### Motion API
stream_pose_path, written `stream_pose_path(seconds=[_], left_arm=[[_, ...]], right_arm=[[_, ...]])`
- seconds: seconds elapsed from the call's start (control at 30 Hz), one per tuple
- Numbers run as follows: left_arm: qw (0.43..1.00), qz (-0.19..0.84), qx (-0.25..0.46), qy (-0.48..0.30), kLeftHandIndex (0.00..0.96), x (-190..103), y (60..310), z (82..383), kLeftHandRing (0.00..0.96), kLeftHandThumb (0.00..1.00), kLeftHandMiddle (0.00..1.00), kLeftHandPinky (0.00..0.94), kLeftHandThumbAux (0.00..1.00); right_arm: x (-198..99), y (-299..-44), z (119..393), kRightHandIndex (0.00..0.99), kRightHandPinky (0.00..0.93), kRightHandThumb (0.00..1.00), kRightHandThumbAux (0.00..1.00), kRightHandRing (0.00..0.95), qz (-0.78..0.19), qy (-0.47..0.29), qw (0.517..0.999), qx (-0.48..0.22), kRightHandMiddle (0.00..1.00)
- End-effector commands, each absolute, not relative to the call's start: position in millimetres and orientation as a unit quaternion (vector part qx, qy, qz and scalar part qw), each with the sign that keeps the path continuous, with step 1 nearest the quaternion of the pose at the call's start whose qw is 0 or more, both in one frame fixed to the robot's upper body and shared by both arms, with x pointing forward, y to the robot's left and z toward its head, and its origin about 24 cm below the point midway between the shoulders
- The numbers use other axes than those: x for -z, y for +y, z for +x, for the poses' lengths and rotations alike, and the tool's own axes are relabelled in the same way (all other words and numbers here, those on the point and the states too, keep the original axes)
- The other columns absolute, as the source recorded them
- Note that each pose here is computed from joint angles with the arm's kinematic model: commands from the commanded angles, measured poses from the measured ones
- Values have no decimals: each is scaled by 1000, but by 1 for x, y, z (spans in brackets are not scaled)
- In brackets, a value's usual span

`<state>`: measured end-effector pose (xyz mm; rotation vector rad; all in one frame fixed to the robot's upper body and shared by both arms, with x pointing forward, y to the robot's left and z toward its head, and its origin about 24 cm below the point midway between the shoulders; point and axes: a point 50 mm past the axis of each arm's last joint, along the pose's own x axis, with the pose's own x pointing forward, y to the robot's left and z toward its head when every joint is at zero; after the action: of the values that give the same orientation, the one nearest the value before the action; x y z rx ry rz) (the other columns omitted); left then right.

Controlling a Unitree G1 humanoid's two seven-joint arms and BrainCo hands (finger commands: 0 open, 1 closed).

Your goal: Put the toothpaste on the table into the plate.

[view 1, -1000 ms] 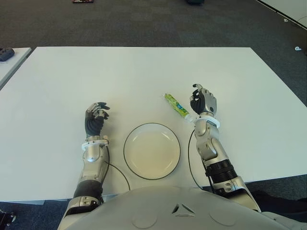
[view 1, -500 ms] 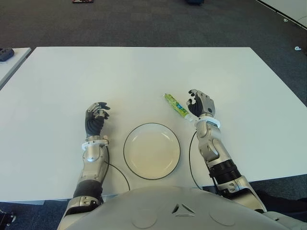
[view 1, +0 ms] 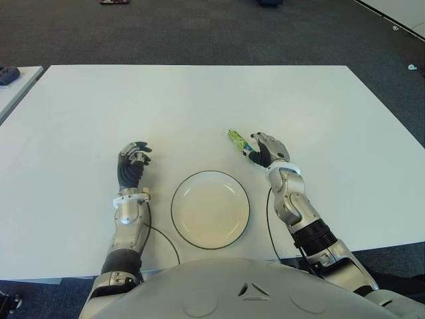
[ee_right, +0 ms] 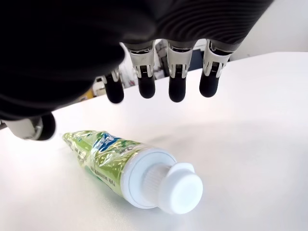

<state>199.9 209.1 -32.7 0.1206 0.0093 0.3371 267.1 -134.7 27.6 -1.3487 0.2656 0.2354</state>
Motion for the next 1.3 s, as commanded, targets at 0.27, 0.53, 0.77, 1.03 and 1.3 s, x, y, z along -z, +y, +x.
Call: stream_pose_path(seconds=[0.27,0.53,0.77,1.03,1.3], left_arm=[[981,67,-175,38,402,44,212,190,627,834,502,605,680],[982,67,-171,32,403,43,210,191,627,834,500,609,680],[984,61,-167,25,401,42,209,191,634,834,501,621,681],[985,55,-164,19,397,41,208,190,639,833,503,623,681],[984,50,-167,26,398,41,210,189,634,833,499,611,681]], right_arm=[[-31,-135,270,0,0,444,125,0,-631,139,753,-125,0],[-27,-132,270,0,0,452,104,0,-629,159,748,-141,0],[-22,-127,270,0,0,460,98,0,-624,177,746,-153,0],[-12,-125,269,0,0,470,96,0,-618,198,744,-158,0],[4,-125,273,0,0,488,102,0,-626,219,732,-157,0]])
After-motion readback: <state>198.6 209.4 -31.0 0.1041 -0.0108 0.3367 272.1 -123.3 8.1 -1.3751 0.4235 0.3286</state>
